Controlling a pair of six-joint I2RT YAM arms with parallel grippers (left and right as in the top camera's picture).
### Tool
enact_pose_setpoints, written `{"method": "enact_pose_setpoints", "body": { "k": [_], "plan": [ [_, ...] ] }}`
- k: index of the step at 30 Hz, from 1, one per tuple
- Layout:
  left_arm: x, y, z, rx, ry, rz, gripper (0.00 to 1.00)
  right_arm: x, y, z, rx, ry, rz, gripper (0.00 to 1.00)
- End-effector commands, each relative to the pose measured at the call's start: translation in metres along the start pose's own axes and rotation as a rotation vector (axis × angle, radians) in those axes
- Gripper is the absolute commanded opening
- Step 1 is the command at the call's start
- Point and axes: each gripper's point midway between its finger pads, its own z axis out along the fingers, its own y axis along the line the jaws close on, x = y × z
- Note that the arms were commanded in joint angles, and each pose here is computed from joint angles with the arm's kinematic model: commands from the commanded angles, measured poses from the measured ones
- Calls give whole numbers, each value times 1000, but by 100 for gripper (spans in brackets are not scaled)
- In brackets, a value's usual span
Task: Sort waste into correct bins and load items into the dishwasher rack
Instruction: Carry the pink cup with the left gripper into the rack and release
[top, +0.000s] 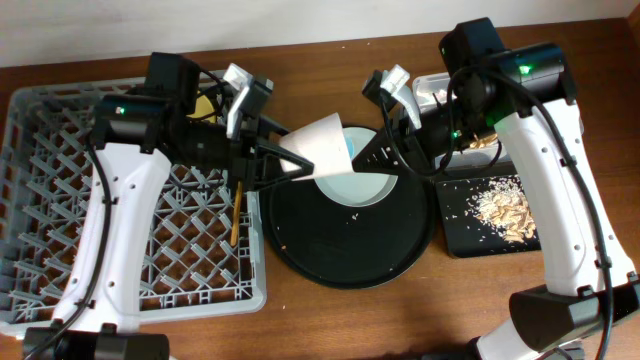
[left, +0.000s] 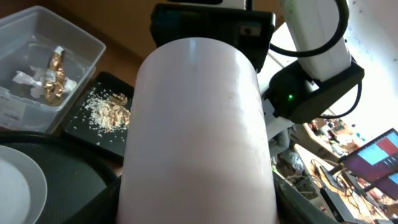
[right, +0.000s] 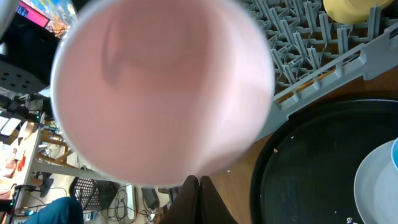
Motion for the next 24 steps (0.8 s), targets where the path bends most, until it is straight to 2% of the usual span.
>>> {"method": "enact_pose_setpoints", "body": {
  "k": [1,6,8,10,18,22,24],
  "plan": [
    [-7,3,-14,-8,-50,5,46,3,1,1,7,16,-1,4],
    [-3,8,-26,-47,-57,-55,46,-7,-5,-2,17,-31,-51,4],
    [2,8,-23,-52,-36,-78,46,-27,0,-7,-32,-128,-120,4],
    [3,6,-19,-46,-25,-77,46,-31,10,-2,-83,-144,-131,4],
    [2,5,-18,-39,-27,-68,46,-9,37,46,-106,50,-179,4],
    [-1,17,-38,-95,-62,-74,46,-3,13,34,-7,73,-155,4],
    [5,36,-64,-208,-64,-106,41,-2,-11,11,73,42,-67,4]
  ]
}}
